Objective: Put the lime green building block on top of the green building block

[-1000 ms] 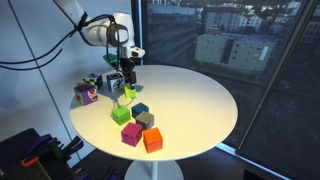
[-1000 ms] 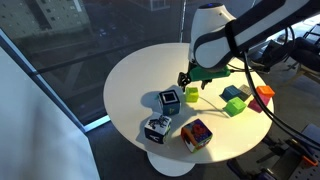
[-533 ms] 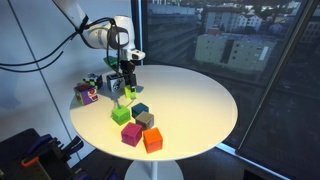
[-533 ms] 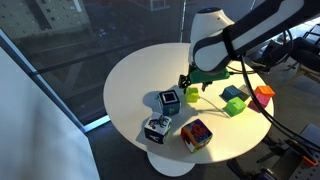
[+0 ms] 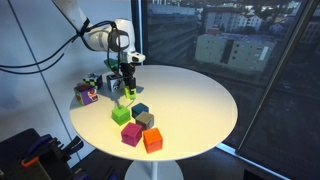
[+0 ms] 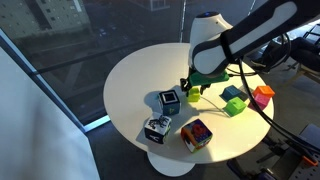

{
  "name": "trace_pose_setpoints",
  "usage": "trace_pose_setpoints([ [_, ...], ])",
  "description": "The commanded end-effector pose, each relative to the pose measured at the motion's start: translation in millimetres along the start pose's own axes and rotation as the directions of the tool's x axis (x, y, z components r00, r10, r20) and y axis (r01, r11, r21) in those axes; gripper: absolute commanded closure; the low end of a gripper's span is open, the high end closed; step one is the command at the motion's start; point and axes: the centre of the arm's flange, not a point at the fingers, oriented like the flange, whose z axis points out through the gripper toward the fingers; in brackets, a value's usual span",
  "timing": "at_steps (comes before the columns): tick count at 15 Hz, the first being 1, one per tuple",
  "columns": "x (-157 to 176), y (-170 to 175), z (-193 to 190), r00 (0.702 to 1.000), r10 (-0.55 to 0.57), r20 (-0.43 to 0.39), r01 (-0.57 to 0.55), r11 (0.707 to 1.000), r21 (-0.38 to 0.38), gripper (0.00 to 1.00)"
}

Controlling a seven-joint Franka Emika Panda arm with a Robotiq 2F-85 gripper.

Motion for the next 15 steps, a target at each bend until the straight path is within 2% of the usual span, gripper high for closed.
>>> trace_pose_setpoints([
  [1, 6.5, -5.3, -1.8, 1.000, 0.000, 0.000, 0.000, 1.000, -0.020, 0.57],
  [3, 6.2, -3.4, -6.0, 1.000, -0.007, 0.008, 0.007, 1.000, -0.013, 0.69],
  [5, 4.8, -0.3, -12.6, 1.000, -0.021, 0.021, 0.021, 1.000, -0.008, 0.72],
  [15, -13.6, 19.3, -46.5, 0.988, -0.112, 0.110, 0.118, 0.992, -0.049, 0.73],
])
